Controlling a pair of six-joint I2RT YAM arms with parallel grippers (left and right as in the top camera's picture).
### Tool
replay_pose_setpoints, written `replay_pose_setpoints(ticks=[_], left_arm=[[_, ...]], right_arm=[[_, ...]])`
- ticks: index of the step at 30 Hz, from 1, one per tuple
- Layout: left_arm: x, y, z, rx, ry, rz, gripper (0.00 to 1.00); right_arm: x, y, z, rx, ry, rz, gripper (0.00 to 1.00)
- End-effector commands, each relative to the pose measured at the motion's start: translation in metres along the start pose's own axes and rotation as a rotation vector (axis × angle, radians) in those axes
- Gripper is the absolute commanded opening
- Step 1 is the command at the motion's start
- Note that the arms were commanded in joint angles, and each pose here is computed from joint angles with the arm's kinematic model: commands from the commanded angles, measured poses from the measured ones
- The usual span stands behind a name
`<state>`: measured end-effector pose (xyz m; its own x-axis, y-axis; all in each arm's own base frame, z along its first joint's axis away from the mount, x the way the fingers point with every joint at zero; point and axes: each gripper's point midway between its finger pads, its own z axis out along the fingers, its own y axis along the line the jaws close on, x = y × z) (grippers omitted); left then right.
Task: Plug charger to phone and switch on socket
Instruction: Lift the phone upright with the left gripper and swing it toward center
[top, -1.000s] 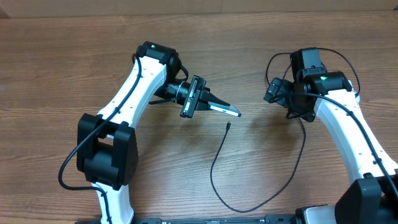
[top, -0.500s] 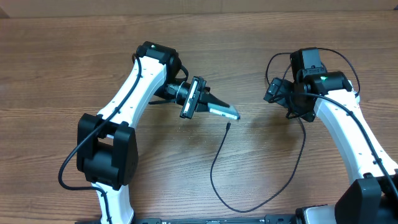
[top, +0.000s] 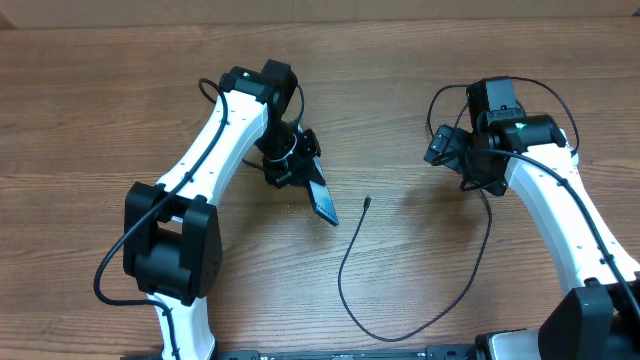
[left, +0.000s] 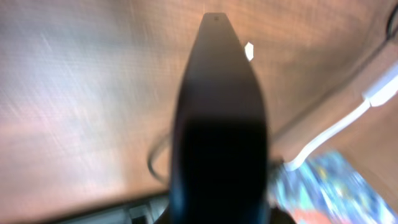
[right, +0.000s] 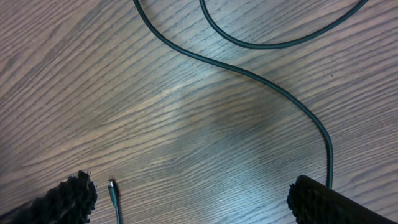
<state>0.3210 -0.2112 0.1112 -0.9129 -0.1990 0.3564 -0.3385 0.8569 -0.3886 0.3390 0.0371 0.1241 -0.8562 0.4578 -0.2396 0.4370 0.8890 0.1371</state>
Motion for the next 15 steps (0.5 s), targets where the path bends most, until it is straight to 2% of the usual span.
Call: replay_pose_setpoints(ticks=[1, 5, 9, 15], left_arm=[[-0.018, 0.000, -0.009, -0.039, -0.115, 0.030, 0.04], [-0.038, -0.015, -0.012, 0.017, -0.194, 0.090, 0.04], [-0.055, -0.030, -0.017, 0.059, -0.270, 0.227, 0.04], [-0.055, -0.033, -0.018, 0.064, -0.273, 0.298, 0.04]], right_arm=[[-0.001, 0.001, 0.001, -0.003, -0.002, 0.001, 1.00], [-0.001, 0.001, 0.001, -0.003, -0.002, 0.001, 1.00], [-0.001, 0.001, 0.001, -0.003, -0.002, 0.001, 1.00], [-0.001, 0.001, 0.001, -0.003, -0.002, 0.001, 1.00]])
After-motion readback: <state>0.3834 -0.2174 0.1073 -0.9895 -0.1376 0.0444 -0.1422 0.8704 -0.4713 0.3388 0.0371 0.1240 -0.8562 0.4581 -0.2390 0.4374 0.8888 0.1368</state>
